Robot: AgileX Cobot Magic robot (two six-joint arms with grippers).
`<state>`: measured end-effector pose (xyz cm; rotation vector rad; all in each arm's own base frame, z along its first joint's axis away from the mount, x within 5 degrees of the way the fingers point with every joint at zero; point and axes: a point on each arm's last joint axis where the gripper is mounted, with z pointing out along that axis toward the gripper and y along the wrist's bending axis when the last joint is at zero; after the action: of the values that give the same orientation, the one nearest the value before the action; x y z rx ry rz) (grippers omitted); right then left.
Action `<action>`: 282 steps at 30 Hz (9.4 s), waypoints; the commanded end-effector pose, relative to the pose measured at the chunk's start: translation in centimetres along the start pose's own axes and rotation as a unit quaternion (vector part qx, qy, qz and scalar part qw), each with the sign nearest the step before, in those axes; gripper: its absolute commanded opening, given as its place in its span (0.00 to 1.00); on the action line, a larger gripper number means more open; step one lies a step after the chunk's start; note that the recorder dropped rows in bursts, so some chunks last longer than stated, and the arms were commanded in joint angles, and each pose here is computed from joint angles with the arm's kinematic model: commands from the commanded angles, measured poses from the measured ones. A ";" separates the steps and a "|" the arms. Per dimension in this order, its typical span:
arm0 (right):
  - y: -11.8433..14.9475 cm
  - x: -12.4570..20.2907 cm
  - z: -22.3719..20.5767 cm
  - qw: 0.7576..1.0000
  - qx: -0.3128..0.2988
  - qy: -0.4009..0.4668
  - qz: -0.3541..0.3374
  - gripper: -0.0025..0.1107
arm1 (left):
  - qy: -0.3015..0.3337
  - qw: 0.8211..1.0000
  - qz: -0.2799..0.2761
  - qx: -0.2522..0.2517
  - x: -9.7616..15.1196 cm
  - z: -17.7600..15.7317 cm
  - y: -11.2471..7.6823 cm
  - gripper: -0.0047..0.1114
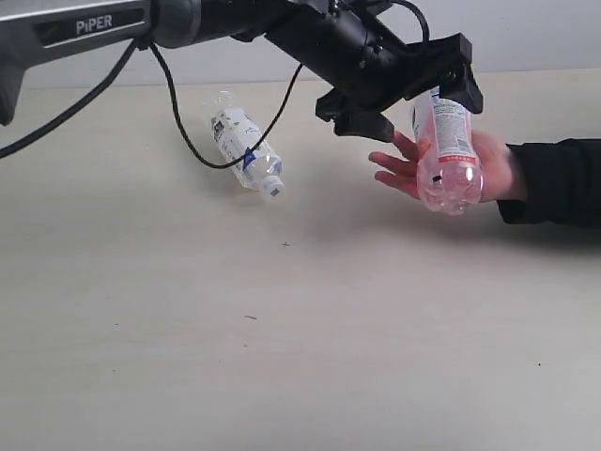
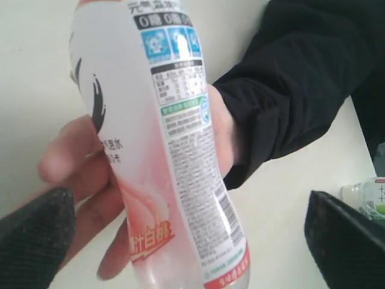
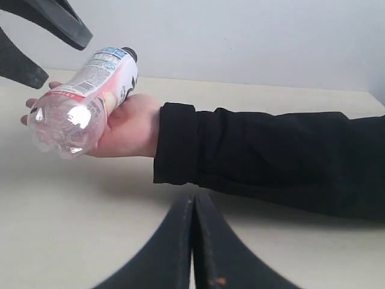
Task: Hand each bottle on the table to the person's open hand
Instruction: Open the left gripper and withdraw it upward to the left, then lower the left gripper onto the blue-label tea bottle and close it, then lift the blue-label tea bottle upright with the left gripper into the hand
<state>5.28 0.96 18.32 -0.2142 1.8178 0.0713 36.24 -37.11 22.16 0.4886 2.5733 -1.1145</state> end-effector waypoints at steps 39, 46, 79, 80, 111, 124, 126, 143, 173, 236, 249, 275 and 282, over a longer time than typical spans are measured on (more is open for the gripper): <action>0.0 0.1 0.0 1.000 0.002 -0.003 -0.003 0.02 | 0.028 0.959 0.275 0.057 0.9 -19.2 6.1 0.06; 0.0 0.1 0.0 1.000 0.003 -0.002 -0.004 0.02 | 0.003 0.957 0.288 -0.015 0.8 -20.9 4.9 0.04; 0.0 0.1 0.0 1.000 0.003 -0.002 -0.004 0.02 | -0.021 0.960 0.275 -0.047 0.6 -20.3 5.3 0.04; 0.0 0.1 0.0 1.000 0.003 -0.002 -0.004 0.02 | -0.021 0.960 0.275 -0.047 0.6 -20.3 5.3 0.04; 0.0 0.1 0.0 1.000 0.002 -0.002 -0.004 0.02 | -0.085 0.922 0.364 -0.097 -0.9 -20.5 5.7 0.04; 0.0 0.1 0.0 1.000 0.002 -0.002 -0.004 0.02 | -0.097 0.842 0.460 -0.263 -3.8 -21.6 7.7 0.04; 0.0 0.1 0.0 1.000 0.002 -0.002 -0.004 0.02 | -0.081 0.838 0.455 -0.290 -4.2 -21.4 8.5 0.04; 0.0 0.1 0.0 1.000 0.002 -0.002 -0.004 0.02 | 0.145 0.605 0.730 -0.283 -6.1 -17.2 13.1 0.04; 0.0 0.1 0.0 1.000 0.002 -0.002 -0.004 0.02 | 0.238 0.409 0.868 -0.153 -5.3 -7.9 14.8 0.93; 0.0 0.1 0.0 1.000 0.002 -0.002 -0.004 0.02 | 0.269 0.589 0.741 -0.177 -2.3 -10.0 9.8 0.04; 0.0 0.1 0.0 1.000 0.002 -0.002 -0.004 0.02 | 0.194 0.782 0.549 -0.222 -0.1 -9.1 2.6 0.04; 0.0 0.1 0.0 1.000 0.002 -0.001 -0.004 0.02 | 0.011 0.984 0.109 -0.137 3.1 -3.8 -5.5 0.04; 0.0 0.1 0.0 1.000 0.002 -0.001 -0.004 0.02 | -0.010 1.000 -0.006 -0.021 3.0 -1.0 -6.1 0.04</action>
<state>5.28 0.96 18.32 -0.2142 1.8178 0.0713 30.65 -38.72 26.08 0.5634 2.5930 -0.9232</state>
